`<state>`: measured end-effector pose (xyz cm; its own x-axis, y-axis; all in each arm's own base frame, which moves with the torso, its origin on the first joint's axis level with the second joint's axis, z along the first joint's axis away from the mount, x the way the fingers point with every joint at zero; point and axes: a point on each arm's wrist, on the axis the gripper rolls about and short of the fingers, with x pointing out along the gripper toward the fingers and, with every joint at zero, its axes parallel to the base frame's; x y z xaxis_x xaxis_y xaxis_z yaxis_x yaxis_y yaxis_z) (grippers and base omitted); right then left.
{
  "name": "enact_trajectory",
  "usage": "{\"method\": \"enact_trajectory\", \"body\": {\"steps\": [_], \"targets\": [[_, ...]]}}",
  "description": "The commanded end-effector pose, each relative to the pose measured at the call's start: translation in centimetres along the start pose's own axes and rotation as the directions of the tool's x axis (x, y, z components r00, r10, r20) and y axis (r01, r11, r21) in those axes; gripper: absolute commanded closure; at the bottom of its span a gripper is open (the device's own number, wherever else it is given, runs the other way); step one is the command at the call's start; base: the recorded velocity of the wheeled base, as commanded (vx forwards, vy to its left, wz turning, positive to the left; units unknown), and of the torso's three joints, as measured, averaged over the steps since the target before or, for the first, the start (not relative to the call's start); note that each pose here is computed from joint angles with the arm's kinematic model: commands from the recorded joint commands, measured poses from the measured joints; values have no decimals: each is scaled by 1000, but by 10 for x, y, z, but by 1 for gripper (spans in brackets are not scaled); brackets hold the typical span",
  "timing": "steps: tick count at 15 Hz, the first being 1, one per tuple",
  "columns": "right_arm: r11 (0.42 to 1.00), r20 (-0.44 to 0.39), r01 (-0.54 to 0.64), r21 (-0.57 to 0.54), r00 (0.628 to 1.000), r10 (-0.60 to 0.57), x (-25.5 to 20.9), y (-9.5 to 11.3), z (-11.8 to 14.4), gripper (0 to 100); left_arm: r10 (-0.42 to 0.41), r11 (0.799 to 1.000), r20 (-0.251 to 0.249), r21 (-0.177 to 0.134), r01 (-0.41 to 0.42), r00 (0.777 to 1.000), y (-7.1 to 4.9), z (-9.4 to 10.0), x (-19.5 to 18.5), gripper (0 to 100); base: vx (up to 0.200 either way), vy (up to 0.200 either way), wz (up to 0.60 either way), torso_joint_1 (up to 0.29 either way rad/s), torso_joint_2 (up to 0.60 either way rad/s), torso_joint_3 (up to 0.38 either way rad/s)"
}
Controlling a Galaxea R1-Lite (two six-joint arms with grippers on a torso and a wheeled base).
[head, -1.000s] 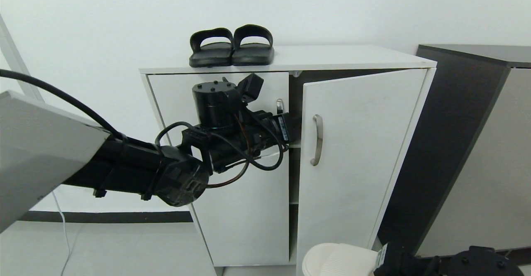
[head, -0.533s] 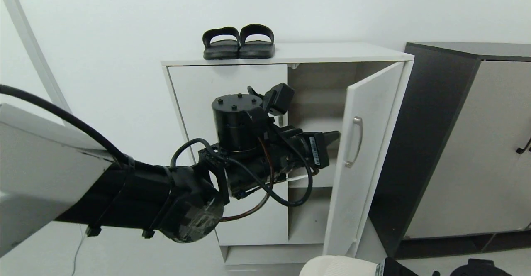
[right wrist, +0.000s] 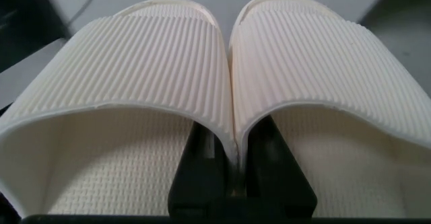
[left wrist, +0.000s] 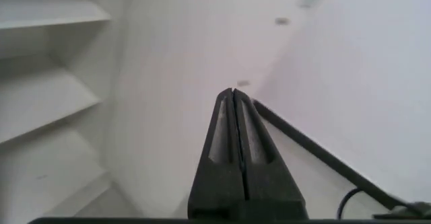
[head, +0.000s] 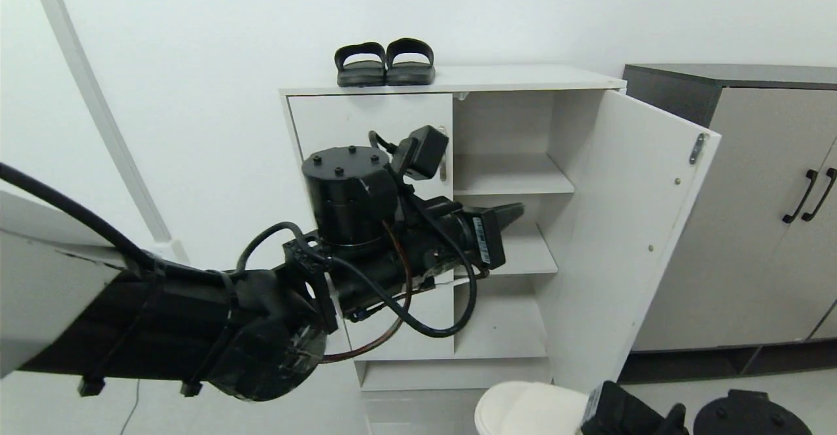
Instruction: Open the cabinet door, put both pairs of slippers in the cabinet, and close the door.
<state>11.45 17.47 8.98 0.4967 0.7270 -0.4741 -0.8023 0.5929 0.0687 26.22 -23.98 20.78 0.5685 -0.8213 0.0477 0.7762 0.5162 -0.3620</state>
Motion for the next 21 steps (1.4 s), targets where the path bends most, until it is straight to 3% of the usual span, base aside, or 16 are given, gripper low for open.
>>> {"method": "enact_trajectory", "body": {"steps": [1, 3, 4, 5, 7, 9, 10, 11, 12, 14, 17, 19, 21], "targets": [[992, 14, 119, 41, 993, -119, 18, -11, 10, 100, 76, 995, 42, 55, -78, 996, 10, 26, -36, 100, 0, 0, 0, 0, 0, 0], [948, 50, 284, 144, 955, -293, 39, -19, 25, 100, 182, 978, 59, 91, -187, 982, 12, 46, -84, 100, 0, 0, 0, 0, 0, 0], [921, 63, 348, 173, 930, -363, 50, -24, 32, 100, 254, 961, 67, 92, -260, 965, 8, 50, -108, 100, 0, 0, 0, 0, 0, 0], [884, 72, 424, 195, 893, -444, 60, -29, 37, 100, 343, 933, 67, 90, -348, 937, 1, 47, -134, 100, 0, 0, 0, 0, 0, 0], [808, 88, 538, 241, 817, -570, 76, -40, 47, 100, 476, 865, 118, 114, -488, 871, -13, 40, -181, 100, 0, 0, 0, 0, 0, 0], [692, 66, 668, 274, 705, -706, 92, -61, 48, 100, 585, 765, 233, 159, -624, 777, -24, 36, -233, 100, 0, 0, 0, 0, 0, 0], [641, 58, 713, 286, 654, -754, 97, -70, 49, 100, 645, 697, 259, 188, -692, 719, -25, 29, -256, 100, 0, 0, 0, 0, 0, 0], [610, 52, 736, 292, 625, -779, 99, -75, 49, 100, 712, 614, 273, 207, -762, 647, -28, 15, -283, 100, 0, 0, 0, 0, 0, 0], [609, 52, 736, 294, 624, -780, 100, -76, 49, 100, 751, 562, 288, 193, -804, 594, -34, 0, -302, 100, 0, 0, 0, 0, 0, 0], [608, 50, 738, 292, 623, -781, 100, -76, 48, 100, 800, 483, 317, 163, -861, 509, -45, -33, -331, 100, 0, 0, 0, 0, 0, 0], [609, 49, 738, 289, 624, -780, 100, -75, 48, 100, 853, 386, 325, 133, -913, 408, -51, -80, -353, 100, 0, 0, 0, 0, 0, 0], [615, 51, 735, 286, 629, -775, 100, -72, 48, 100, 855, 376, 332, 131, -917, 398, -52, -103, -360, 100, 0, 0, 0, 0, 0, 0], [616, 52, 734, 286, 630, -774, 100, -72, 48, 100, 853, 389, 317, 143, -910, 414, -53, -116, -363, 100, 0, 0, 0, 0, 0, 0]]}}
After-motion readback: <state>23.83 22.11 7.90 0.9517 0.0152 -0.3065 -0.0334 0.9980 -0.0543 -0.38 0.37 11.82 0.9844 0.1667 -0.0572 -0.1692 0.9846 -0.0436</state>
